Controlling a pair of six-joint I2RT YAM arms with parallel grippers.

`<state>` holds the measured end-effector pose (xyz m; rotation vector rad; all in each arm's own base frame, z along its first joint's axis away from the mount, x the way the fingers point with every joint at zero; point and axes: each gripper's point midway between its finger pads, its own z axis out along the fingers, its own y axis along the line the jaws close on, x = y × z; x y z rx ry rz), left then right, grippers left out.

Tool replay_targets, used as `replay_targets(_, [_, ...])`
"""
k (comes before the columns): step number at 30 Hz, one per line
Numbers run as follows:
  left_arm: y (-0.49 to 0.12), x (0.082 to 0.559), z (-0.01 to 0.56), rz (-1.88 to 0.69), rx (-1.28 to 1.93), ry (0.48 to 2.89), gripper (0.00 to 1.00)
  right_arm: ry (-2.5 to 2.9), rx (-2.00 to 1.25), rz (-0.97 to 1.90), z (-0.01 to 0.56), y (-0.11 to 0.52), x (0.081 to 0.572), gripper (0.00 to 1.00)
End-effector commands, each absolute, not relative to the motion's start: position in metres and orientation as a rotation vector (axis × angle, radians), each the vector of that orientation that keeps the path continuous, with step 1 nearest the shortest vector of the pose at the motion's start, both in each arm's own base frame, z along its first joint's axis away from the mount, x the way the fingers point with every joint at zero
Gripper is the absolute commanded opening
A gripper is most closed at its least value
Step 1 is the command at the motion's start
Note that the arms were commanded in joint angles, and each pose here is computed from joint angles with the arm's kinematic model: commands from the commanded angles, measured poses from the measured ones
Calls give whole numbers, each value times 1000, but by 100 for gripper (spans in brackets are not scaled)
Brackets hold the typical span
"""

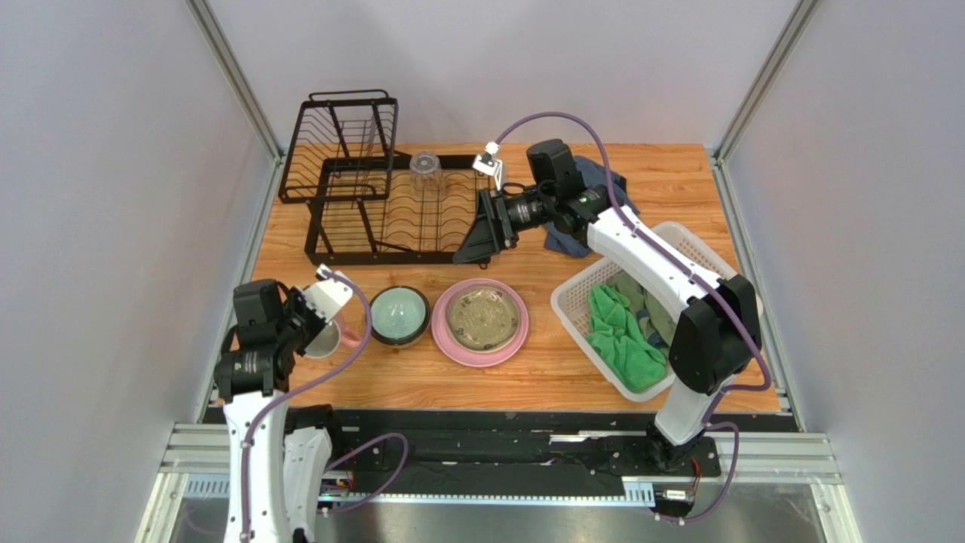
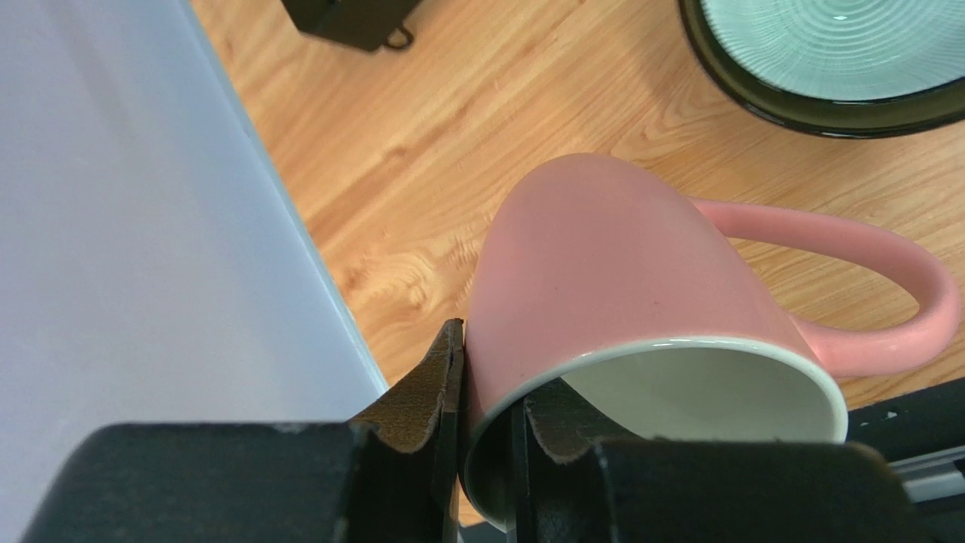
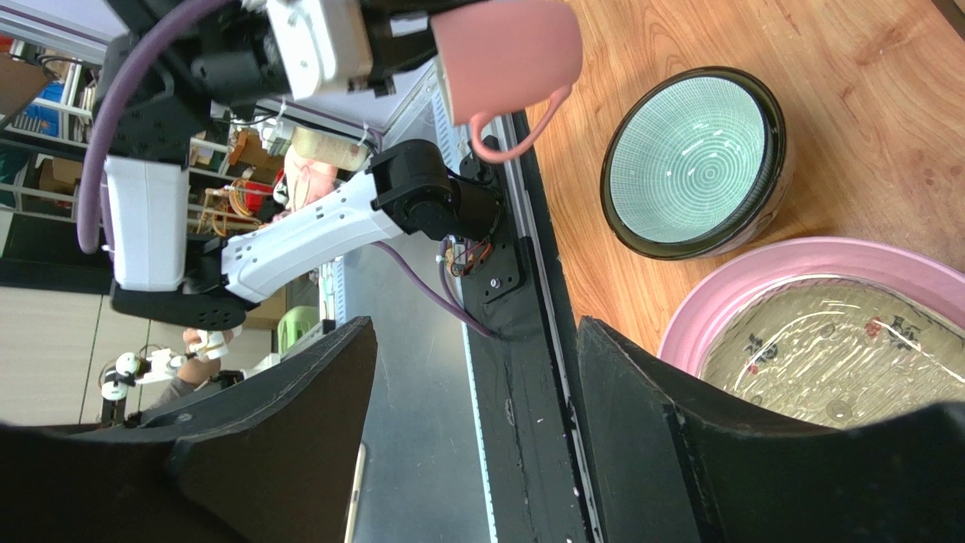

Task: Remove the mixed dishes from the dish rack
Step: Place the cup at the center of the board.

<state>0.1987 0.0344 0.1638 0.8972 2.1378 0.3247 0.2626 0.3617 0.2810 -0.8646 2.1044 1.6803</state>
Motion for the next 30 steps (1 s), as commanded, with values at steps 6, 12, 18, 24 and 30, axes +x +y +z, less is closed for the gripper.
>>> replay_targets(6, [80,239,188,294,676,2176,0,2071,-908,1652,283,359,269,69])
replay_targets(12, [104,246,175,278,571,2270,0,2090,-906,1653,275,360,272,69])
replay_targets(18, [132,249,158,209,451,2373,0,2093,-909,1650,272,360,273,68])
replay_targets(24, [156,253,138,206,349,2449,0,2102,-907,1651,268,360,275,68])
replay_targets(30, [165,258,119,168,311,2508,0,2106,-907,1651,267,361,275,68])
